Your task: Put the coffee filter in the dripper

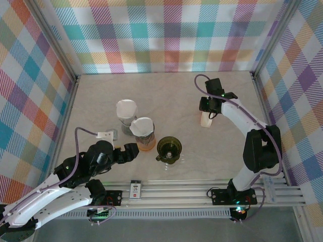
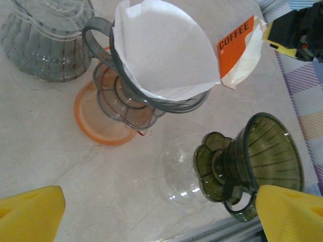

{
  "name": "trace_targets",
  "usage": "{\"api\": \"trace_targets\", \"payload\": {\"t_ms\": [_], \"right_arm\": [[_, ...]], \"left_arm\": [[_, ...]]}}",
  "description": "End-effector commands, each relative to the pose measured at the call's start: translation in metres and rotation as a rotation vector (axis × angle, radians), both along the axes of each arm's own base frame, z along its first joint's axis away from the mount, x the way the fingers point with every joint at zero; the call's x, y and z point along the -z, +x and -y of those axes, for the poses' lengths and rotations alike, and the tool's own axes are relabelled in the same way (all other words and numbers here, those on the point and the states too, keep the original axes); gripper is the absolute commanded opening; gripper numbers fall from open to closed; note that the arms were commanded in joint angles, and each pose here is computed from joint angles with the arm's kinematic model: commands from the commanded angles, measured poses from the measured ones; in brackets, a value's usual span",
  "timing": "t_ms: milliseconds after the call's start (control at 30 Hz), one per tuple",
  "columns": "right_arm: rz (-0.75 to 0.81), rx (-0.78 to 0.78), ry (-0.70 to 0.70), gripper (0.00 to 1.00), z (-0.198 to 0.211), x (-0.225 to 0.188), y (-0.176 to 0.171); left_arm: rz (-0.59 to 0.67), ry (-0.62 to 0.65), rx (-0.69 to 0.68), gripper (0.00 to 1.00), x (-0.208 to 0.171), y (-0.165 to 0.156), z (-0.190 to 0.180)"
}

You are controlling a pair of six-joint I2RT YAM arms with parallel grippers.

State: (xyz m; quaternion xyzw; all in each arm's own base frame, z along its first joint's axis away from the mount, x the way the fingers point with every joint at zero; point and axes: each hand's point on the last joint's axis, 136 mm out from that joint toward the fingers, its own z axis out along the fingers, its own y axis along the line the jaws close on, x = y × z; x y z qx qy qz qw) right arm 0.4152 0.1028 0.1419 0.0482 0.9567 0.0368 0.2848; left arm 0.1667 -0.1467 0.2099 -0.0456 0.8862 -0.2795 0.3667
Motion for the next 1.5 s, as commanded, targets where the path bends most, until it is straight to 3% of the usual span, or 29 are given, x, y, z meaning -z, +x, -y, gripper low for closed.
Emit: {"api": "trace_targets", "payload": {"t_ms": [0,300,500,767,1000,1467], "right_arm": [[-0.003,-0.043,0.006,0.47,-0.004,0.003,-0.004],[0.01,-0.018,-0.001,0.47,-0.006,0.006,0.001],[0.019,0.093,0.037,0.4,-0.007,0.007,0.009],[0.027,0.169,0.054,0.48,-0.011,0.006,0.021],[-0.001,0.224,0.033,0.49,-0.007,0.013,0.028],[-0.031,0.232,-0.036,0.38,0.0,0.017,0.032]], "left_arm": [[0.005,0.004,-0.046,0.97,0.003,0.004,-0.007],[-0.006,0.009,-0.058,0.98,0.011,0.005,-0.008],[-0.008,-0.007,-0.061,0.98,0.013,0.005,-0.007],[0.002,-0.026,-0.048,0.98,0.013,0.002,-0.007],[0.005,-0.035,-0.04,0.98,0.016,0.001,-0.006],[0.021,-0.034,-0.048,0.99,0.015,0.0,-0.011]]}}
